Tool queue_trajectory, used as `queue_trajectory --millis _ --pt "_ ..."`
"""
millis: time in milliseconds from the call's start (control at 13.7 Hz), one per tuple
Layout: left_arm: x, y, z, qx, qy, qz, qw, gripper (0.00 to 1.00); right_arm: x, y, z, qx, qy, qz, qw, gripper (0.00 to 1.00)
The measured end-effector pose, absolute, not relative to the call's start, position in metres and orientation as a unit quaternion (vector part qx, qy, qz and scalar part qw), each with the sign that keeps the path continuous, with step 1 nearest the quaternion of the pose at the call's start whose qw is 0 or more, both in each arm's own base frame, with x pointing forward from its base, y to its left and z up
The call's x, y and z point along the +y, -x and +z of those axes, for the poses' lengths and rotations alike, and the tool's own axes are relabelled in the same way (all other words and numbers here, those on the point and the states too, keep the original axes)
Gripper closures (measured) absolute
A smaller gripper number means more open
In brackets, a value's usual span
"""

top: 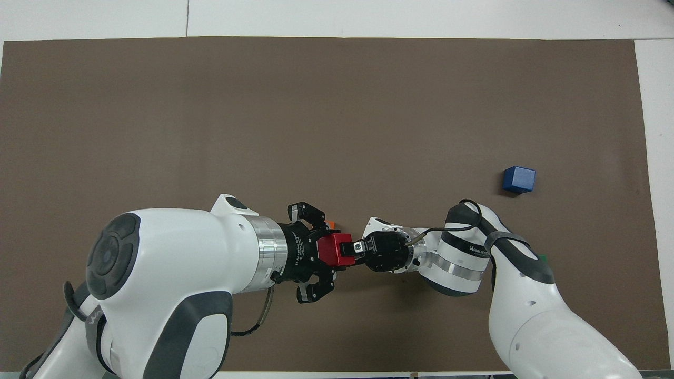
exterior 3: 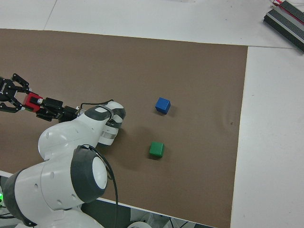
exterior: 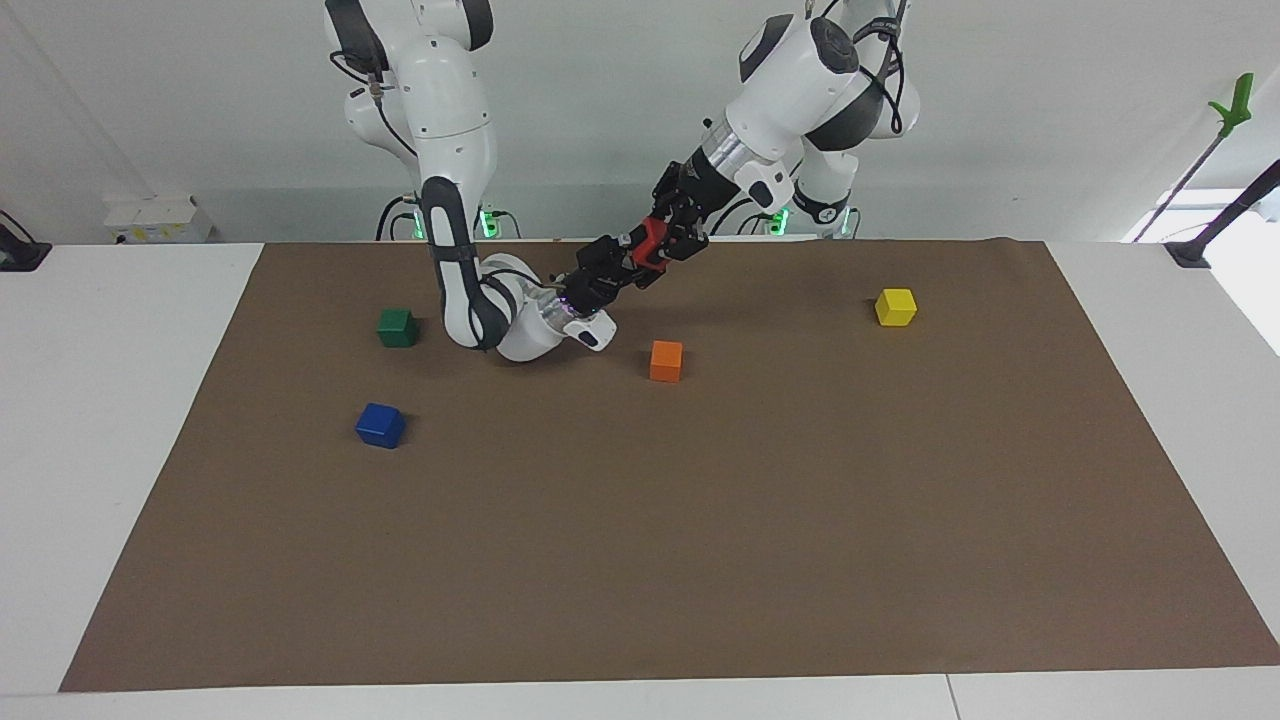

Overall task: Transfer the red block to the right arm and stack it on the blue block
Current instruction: 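Grasp the red cube with the right gripper from the left gripper, then open the left gripper and withdraw it while the right gripper holds cube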

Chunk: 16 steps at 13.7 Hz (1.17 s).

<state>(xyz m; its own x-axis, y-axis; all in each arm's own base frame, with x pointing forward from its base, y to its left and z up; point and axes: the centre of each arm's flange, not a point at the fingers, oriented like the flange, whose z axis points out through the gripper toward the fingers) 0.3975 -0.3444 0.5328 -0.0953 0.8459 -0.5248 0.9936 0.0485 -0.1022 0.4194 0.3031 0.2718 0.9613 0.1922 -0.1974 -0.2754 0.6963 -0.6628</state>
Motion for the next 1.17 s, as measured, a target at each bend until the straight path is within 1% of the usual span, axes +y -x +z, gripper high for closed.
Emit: queue_trajectory --millis 438,511,584,731,804,1023,1169 --pt "-0.345 -0.394 0.537 0.703 -0.654 -0.222 0.169 0.45 0.302 -0.419 0.276 0.053 0.369 0.125 0.919 0.39" --pt "-0.349 -0.39 0.536 0.7 -0.658 -0.223 0.166 0.39 0.303 -0.42 0.276 0.056 0.376 0.123 0.917 0.4" --pt "-0.355 -0.384 0.535 0.695 -0.663 -0.224 0.164 0.3 0.303 -0.421 0.275 0.059 0.382 0.121 0.914 0.44" --pt "-0.36 -0.378 0.537 0.689 -0.669 -0.224 0.163 0.07 0.303 -0.422 0.276 0.059 0.386 0.12 0.913 0.44" --pt "-0.359 -0.376 0.541 0.688 -0.671 -0.223 0.166 0.0 0.304 -0.422 0.276 0.059 0.387 0.12 0.912 0.44" --pt "-0.349 -0.372 0.554 0.685 -0.673 -0.222 0.166 0.0 0.307 -0.419 0.28 0.053 0.387 0.124 0.912 0.44" --pt "-0.33 -0.373 0.562 0.684 -0.677 -0.224 0.153 0.0 0.308 -0.422 0.28 0.054 0.392 0.121 0.91 0.44"
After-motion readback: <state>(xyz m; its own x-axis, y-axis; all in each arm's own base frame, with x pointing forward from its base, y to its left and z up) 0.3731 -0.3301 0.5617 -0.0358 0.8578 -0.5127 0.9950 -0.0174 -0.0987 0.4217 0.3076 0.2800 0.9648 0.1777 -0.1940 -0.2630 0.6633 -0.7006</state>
